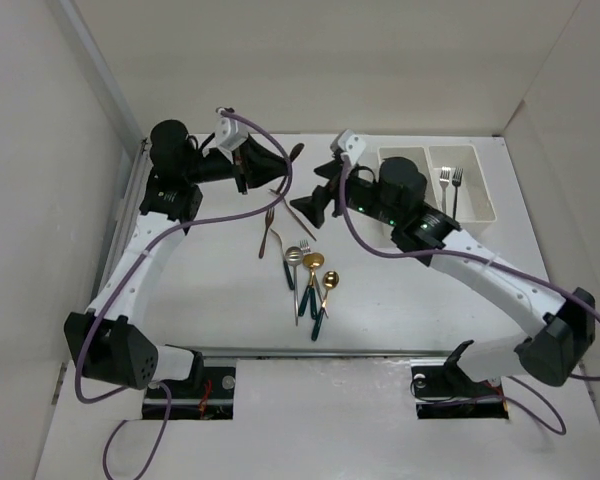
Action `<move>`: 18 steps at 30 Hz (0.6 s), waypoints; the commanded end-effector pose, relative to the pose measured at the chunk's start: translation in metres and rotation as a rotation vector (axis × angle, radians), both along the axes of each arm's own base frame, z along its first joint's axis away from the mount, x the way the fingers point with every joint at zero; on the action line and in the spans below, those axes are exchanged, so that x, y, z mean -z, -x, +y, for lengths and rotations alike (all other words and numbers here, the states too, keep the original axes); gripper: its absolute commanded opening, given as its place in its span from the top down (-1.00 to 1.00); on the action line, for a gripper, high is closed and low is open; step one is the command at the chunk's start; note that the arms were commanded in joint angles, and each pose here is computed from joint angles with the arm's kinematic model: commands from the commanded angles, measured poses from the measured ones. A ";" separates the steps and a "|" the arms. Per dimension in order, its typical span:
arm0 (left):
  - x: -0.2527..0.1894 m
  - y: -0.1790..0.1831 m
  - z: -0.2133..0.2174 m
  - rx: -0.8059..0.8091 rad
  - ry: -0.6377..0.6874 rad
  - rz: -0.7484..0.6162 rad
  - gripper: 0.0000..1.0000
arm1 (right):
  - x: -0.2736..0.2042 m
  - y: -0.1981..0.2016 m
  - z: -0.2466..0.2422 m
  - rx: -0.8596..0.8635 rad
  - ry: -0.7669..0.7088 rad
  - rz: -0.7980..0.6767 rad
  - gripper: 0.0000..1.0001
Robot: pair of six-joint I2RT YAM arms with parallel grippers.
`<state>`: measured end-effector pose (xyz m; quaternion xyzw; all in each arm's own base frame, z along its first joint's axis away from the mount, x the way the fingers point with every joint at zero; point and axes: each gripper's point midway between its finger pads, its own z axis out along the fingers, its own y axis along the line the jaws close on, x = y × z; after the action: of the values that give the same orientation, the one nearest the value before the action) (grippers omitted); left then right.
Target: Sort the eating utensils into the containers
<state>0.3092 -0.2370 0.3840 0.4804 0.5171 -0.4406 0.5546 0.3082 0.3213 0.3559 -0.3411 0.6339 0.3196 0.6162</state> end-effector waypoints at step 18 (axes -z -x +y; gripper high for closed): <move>-0.069 0.032 0.001 -0.043 0.247 0.000 1.00 | -0.083 -0.016 0.049 -0.077 -0.326 -0.083 -0.77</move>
<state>0.2938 -0.2393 0.4298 0.3882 0.5025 -0.4957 0.5925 0.3329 0.3657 0.3958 -0.2768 0.5859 0.3942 0.6517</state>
